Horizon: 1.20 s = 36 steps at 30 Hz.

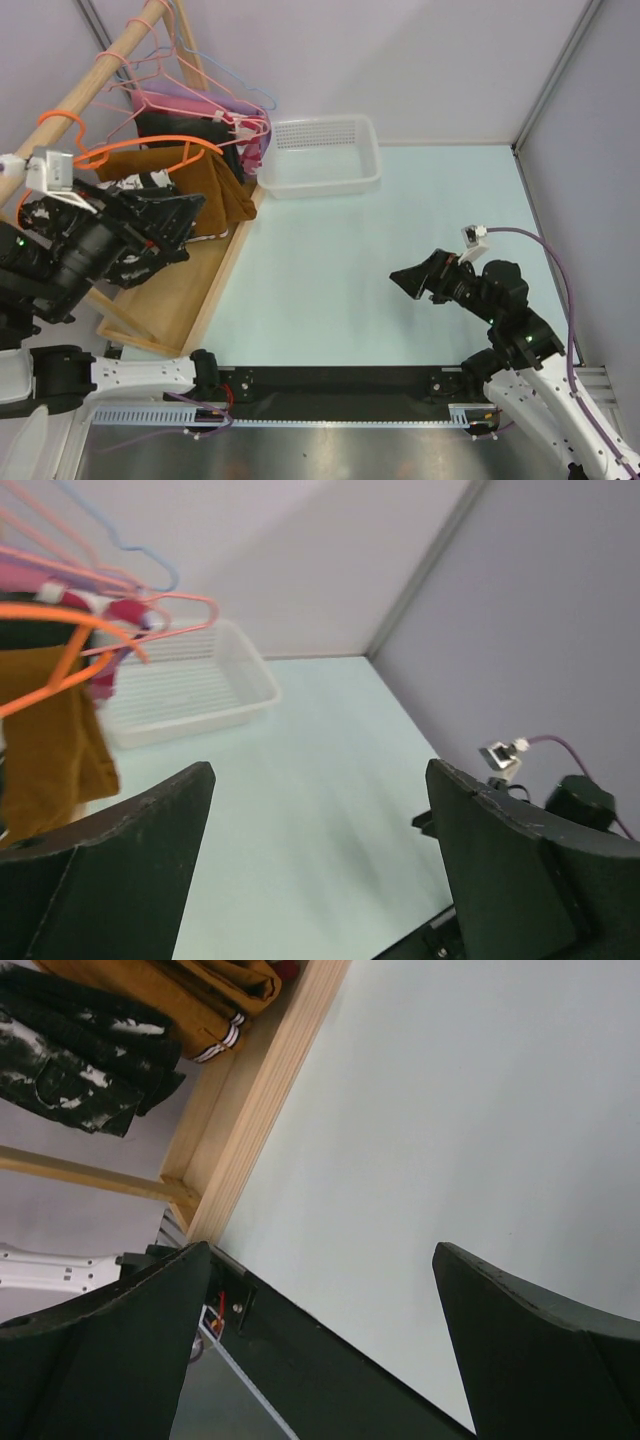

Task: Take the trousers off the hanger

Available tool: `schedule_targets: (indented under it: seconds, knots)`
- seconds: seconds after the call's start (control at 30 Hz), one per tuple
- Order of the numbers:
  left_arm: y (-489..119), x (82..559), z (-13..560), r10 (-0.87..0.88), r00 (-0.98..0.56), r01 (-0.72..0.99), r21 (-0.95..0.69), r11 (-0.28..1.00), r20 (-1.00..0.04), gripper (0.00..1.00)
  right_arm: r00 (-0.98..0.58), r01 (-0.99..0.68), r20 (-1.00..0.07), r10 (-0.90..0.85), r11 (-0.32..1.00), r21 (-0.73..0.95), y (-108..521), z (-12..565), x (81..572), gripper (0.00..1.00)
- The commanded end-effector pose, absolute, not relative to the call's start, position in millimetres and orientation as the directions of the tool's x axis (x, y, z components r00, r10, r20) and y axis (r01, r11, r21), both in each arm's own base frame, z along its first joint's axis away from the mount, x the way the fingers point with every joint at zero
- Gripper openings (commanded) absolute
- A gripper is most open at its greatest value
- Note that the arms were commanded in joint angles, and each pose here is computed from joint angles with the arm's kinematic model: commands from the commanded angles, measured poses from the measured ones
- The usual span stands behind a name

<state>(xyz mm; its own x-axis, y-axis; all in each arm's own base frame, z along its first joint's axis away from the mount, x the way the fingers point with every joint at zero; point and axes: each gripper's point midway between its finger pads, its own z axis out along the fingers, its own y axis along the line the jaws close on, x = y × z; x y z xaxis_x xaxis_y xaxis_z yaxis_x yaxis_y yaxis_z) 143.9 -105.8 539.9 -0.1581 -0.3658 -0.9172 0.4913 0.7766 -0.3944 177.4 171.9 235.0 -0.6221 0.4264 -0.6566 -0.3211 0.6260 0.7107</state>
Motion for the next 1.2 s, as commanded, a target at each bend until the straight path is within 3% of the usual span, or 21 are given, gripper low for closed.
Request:
schedule_targets:
  seconds: [0.0, 0.27, 0.47, 0.7, 1.0, 1.17]
  knots:
    - [-62, 157, 507, -0.339, -0.144, 0.286, -0.367, 0.885, -0.93, 0.92, -0.624, -0.406, -0.669, 0.404, 0.564, 0.719, 190, 250, 181, 1.0]
    - [-40, 170, 474, -0.29, -0.112, 0.113, -0.302, 0.947, -0.95, 0.92, -0.54, -0.639, -0.819, 0.195, 0.539, 0.549, 252, 282, 202, 1.0]
    - [-46, 178, 461, -0.22, -0.103, 0.06, -0.227, 0.972, -0.97, 0.94, -0.289, -0.863, -0.951, 0.115, 0.399, 0.31, 320, 368, 224, 1.0]
    - [-44, 176, 480, -0.285, -0.06, 0.099, -0.29, 0.952, -0.957, 0.96, -0.139, -0.971, -0.979, 0.151, 0.171, 0.165, 392, 440, 224, 1.0]
    - [-77, 177, 494, -0.295, -0.089, 0.199, -0.307, 0.931, -0.951, 0.96, -0.073, -0.992, -0.971, 0.227, 0.081, 0.093, 463, 489, 246, 0.95]
    - [-87, 180, 507, -0.277, -0.077, 0.21, -0.287, 0.935, -0.958, 1.0, -0.092, -0.995, -0.975, 0.203, 0.011, 0.096, 497, 484, 251, 0.9]
